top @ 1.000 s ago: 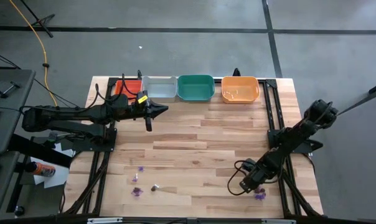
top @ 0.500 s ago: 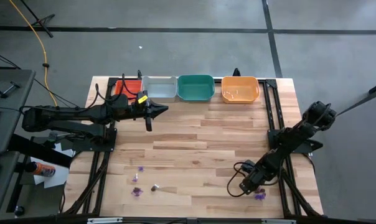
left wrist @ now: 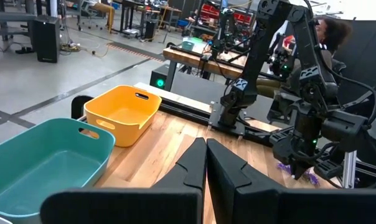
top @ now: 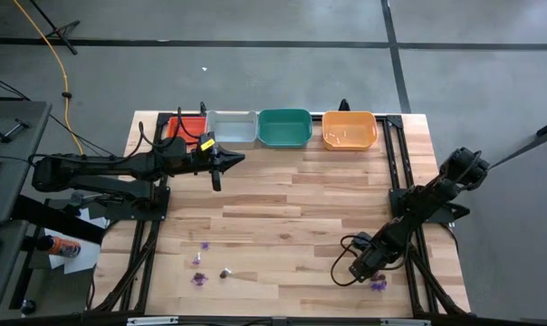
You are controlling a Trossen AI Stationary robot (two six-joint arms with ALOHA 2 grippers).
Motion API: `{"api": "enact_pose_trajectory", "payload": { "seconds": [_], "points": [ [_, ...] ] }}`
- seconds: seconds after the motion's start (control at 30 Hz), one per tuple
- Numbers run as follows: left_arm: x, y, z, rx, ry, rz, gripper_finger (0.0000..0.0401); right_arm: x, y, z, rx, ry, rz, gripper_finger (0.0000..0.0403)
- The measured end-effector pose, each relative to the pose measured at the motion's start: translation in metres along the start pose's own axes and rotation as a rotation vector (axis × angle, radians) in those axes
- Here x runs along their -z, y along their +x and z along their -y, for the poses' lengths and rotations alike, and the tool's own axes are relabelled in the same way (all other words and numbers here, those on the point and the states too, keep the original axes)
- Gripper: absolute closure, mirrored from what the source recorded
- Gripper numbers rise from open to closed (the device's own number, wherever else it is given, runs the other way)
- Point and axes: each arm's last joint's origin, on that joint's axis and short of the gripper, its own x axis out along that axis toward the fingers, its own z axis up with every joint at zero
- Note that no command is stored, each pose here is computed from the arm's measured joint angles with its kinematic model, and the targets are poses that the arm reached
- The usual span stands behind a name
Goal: Sort Halloween decoration
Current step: Put the white bone into the yellow bin
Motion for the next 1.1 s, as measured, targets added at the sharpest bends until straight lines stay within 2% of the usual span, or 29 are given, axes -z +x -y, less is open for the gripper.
{"api": "enact_pose_trajectory", "payload": {
  "seconds": [0.17, 0.4, 0.5, 0.67, 0.9, 1.1],
  "points": [
    [0.000, 0.000, 0.000, 0.000, 0.000, 0.000, 0.0401, 0.000, 0.000, 0.000, -0.003, -0.002, 0.000, 0.0386],
    [0.000, 0.000, 0.000, 0.000, 0.000, 0.000, 0.0401, 0.000, 0.000, 0.000, -0.002, -0.002, 0.001, 0.0399],
    [0.000, 0.000, 0.000, 0.000, -0.038, 0.000, 0.0401, 0.000, -0.003, 0.000, -0.021, -0.008, 0.006, 0.0400],
    [0.000, 0.000, 0.000, 0.000, -0.060, 0.000, 0.0401, -0.003, -0.017, 0.001, -0.089, -0.068, 0.111, 0.0402],
    [0.000, 0.000, 0.000, 0.000, -0.069, 0.000, 0.0401, -0.025, -0.043, -0.002, -0.188, -0.215, 0.269, 0.0402],
    [0.000, 0.000, 0.000, 0.001, -0.088, 0.001, 0.0401, -0.059, -0.061, -0.004, -0.205, -0.425, 0.412, 0.0403]
  ]
}}
